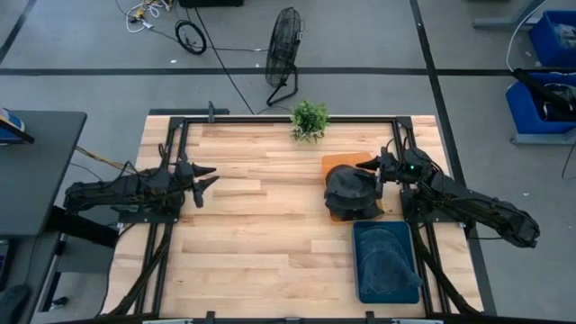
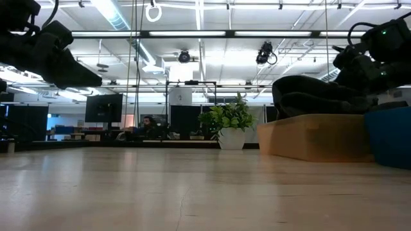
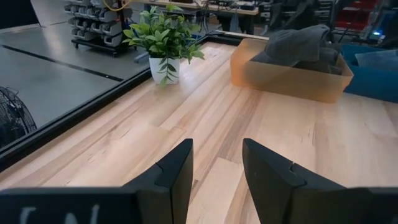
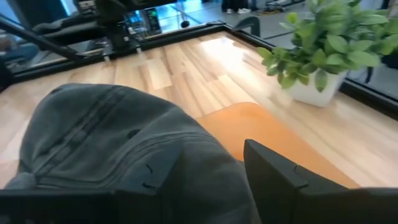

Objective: Pick & Place hat
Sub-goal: Return to Home Position

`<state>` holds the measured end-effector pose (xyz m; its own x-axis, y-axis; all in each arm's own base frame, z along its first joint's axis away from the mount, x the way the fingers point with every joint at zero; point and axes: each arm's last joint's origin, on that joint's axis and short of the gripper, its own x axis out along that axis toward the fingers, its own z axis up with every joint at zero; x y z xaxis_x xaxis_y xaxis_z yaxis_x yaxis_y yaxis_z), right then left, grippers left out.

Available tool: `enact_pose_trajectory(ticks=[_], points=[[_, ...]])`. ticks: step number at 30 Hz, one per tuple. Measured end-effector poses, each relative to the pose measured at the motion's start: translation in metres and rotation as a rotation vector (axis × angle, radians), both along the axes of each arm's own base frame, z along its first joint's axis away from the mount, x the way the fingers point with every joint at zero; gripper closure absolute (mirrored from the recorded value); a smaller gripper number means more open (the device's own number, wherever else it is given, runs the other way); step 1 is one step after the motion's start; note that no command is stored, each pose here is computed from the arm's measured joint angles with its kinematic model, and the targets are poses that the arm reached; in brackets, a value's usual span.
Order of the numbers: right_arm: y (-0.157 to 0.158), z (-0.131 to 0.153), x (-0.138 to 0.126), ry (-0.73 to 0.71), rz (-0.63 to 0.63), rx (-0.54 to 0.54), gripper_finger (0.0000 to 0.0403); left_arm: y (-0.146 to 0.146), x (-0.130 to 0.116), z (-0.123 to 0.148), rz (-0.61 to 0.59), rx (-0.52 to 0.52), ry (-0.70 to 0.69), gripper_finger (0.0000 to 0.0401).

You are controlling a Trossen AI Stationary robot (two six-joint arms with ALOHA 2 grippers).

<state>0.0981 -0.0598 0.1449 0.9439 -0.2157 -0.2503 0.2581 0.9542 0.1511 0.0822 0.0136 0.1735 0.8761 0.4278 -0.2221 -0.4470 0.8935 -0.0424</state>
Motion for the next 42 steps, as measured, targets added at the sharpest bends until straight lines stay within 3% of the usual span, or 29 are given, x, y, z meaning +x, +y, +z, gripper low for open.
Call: enact_pose_trajectory(ticks=[12, 17, 21, 23, 27, 29, 42], points=[[-0.001, 0.0, 0.0, 0.017, -0.014, -0.051, 0.0234, 0.0, 0.0, 0.001, 0.0, 0.001, -0.017, 0.0259], [-0.001, 0.001, 0.0, -0.005, -0.024, -0.026, 0.0234, 0.0, 0.0, 0.002, 0.0, 0.001, -0.018, 0.0259], [-0.002, 0.01, 0.002, -0.116, -0.055, 0.047, 0.0234, 0.0, 0.0, 0.002, 0.0, 0.001, -0.019, 0.0259], [-0.002, 0.02, 0.003, -0.206, -0.031, -0.008, 0.0234, 0.0, 0.0, 0.002, 0.0, 0.001, -0.02, 0.0259], [0.004, 0.043, 0.001, -0.387, 0.154, -0.198, 0.0234, 0.0, 0.001, 0.004, 0.004, -0.015, -0.048, 0.0259], [0.007, 0.046, 0.0, -0.412, 0.206, -0.214, 0.0234, 0.0, 0.0, 0.004, 0.008, -0.042, -0.056, 0.0259], [0.008, 0.04, -0.009, -0.365, 0.025, -0.197, 0.0234, -0.001, -0.011, 0.045, -0.011, 0.01, -0.164, 0.0259]])
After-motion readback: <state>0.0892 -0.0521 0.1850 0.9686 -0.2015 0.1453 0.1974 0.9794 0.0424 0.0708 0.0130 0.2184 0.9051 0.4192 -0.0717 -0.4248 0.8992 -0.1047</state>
